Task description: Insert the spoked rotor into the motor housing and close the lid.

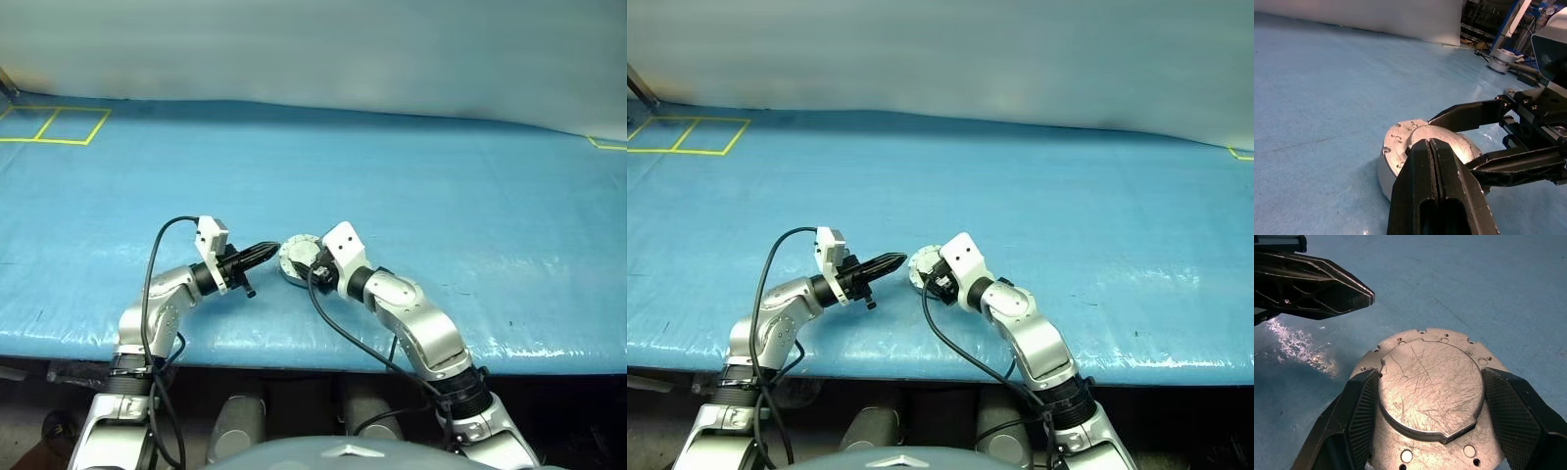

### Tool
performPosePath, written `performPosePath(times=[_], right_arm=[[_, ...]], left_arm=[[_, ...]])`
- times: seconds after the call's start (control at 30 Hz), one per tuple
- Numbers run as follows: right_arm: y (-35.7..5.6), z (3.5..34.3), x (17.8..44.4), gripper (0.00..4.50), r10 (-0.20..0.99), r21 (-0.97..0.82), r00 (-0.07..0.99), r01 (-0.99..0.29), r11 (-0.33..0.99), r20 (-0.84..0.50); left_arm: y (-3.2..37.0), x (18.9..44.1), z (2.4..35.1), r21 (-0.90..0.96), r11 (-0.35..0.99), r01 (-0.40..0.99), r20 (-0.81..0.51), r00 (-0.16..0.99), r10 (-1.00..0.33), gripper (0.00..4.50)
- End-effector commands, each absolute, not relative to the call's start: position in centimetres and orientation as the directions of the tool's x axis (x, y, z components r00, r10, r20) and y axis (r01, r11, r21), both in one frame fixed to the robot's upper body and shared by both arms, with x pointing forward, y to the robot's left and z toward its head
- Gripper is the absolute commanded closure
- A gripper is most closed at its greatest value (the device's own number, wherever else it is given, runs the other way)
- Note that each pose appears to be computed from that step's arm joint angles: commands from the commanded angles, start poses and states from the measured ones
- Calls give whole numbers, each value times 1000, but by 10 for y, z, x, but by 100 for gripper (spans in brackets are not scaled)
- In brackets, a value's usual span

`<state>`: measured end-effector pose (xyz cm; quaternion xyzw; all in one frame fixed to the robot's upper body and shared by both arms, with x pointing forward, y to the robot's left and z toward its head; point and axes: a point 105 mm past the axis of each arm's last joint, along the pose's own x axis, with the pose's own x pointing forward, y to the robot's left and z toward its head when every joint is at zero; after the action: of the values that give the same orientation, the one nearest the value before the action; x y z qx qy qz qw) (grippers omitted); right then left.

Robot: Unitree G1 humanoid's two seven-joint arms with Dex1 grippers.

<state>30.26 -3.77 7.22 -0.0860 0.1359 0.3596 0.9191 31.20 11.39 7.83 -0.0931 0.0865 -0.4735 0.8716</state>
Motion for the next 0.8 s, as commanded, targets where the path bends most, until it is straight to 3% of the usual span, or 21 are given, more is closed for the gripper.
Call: performPosePath(times=[0.03, 0.27, 0.57, 0.7, 0.8], right_arm=[[-49, 54, 300, 151, 591, -48, 710, -654, 755, -383], [-51, 57, 300, 151, 585, -45, 723, -642, 765, -368], [-46, 65, 296, 151, 639, -10, 690, -682, 731, -338], [-44, 86, 292, 14, 680, -26, 685, -709, 705, -263], [-46, 102, 291, 4, 683, -9, 700, -699, 715, -209]], left_arm=[[107, 316, 72, -242, 525, 816, -102, 517, -850, 450], [105, 315, 49, -188, 532, 825, -216, 494, -842, 450], [104, 313, 48, -189, 520, 833, -209, 483, -850, 450], [108, 313, 47, -188, 526, 829, -210, 489, -847, 450], [110, 312, 45, -189, 534, 824, -215, 496, -841, 450]])
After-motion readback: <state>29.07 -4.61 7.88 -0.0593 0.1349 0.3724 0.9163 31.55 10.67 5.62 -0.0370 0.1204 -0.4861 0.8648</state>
